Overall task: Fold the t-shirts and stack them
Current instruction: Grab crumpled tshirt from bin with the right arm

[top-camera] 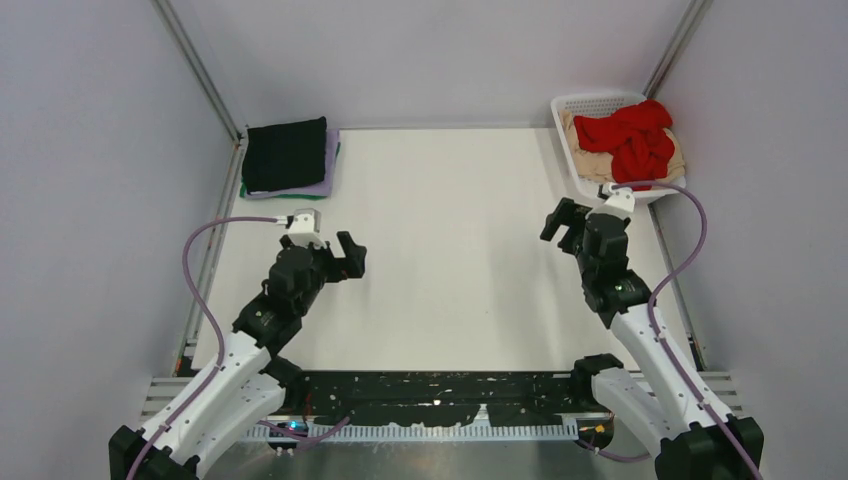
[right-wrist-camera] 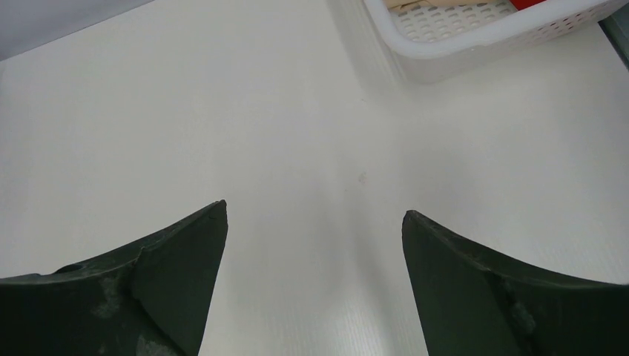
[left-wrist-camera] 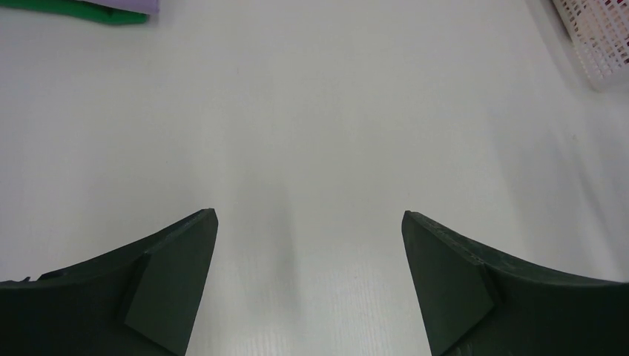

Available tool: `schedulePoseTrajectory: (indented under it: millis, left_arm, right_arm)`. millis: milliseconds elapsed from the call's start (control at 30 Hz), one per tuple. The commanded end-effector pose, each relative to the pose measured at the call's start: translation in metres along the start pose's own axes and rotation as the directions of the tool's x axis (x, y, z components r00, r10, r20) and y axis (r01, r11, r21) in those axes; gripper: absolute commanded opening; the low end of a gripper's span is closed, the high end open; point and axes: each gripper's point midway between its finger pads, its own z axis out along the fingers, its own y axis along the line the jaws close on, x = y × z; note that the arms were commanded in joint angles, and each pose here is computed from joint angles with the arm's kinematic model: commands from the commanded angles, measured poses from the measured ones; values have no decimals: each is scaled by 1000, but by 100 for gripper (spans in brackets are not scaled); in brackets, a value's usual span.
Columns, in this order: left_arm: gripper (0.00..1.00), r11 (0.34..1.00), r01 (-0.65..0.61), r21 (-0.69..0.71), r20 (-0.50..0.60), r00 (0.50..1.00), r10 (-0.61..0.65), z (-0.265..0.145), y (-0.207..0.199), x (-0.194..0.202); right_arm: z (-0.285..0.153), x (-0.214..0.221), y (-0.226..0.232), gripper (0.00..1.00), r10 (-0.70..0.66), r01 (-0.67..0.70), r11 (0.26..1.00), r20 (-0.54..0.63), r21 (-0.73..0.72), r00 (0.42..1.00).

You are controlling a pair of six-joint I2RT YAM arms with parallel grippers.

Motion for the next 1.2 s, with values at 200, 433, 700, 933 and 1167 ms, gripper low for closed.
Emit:
schedulePoseTrajectory:
  millis: [200,433,700,933,1167]
  left_arm:
    - [100,1000,28,3,34,999,-28,1,-5,-16]
    - [100,1000,29,-6,26,999,-29,6,-6,-16]
    - [100,999,31,-33,28,999,-31,11,-2,-15]
    - [99,996,27,-81,4,1000,-26,19,4,-11]
    - [100,993,6,-121,-51,999,-13,26,7,-5]
  right_arm:
    - [52,-65,-7,95,25,-28,988,19,151,1000]
    - [133,-123,-49,99,141,-131,941,-9,311,990]
    - [241,-131,-106,97,190,-185,861,39,474,981]
    - [327,-144,-126,92,262,-297,860,139,416,955]
    - [360,-142,-140,80,351,-403,837,203,369,914]
